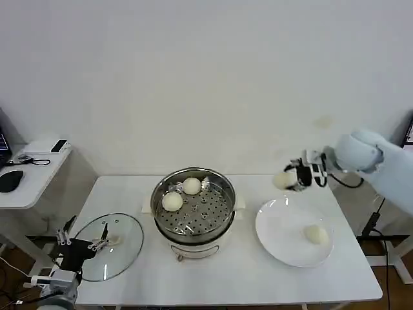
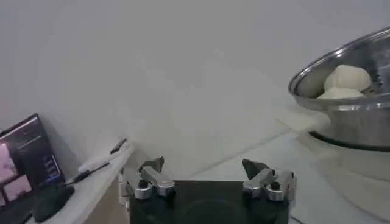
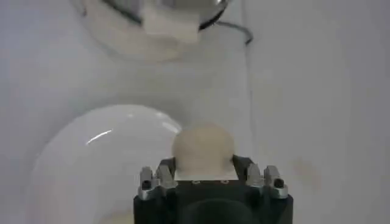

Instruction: Take steamed baozi put them in steamer then cover it.

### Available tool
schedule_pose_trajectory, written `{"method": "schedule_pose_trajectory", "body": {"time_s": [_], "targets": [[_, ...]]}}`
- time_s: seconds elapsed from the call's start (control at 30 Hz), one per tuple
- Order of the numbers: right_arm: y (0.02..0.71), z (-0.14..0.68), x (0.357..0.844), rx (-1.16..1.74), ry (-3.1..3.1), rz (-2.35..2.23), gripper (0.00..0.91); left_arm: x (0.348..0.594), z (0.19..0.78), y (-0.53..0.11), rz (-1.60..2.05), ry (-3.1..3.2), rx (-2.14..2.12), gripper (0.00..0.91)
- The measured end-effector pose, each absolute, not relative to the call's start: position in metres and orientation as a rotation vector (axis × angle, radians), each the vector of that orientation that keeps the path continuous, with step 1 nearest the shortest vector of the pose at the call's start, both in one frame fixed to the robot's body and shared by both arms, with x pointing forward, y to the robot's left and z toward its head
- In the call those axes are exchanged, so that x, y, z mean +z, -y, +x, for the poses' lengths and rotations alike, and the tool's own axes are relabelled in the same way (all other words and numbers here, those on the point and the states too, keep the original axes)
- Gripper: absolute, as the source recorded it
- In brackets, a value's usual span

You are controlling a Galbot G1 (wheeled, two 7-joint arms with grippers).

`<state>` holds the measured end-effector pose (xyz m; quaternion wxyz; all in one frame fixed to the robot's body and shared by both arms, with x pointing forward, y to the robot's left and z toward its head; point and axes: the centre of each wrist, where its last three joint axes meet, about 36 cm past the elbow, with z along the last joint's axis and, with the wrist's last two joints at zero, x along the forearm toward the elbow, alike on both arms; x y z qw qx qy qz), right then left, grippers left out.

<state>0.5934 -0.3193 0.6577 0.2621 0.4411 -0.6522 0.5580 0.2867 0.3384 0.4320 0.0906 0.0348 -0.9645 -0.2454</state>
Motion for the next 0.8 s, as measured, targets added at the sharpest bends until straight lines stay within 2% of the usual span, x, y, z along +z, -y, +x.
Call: {"method": "schedule_pose_trajectory", "body": {"time_s": [0.3, 0.8], "targets": [[0.233, 0.612, 0.679, 1.629, 1.741, 1.385, 0.645, 0.437, 0.284, -0.342, 0.141, 2.874, -0.72, 0.907], [0.097, 0.618, 0.643, 1.794, 1.438, 1.742, 0.655, 0.446, 0.275, -0.346, 0.207, 2.885, -0.703, 0.907]]}}
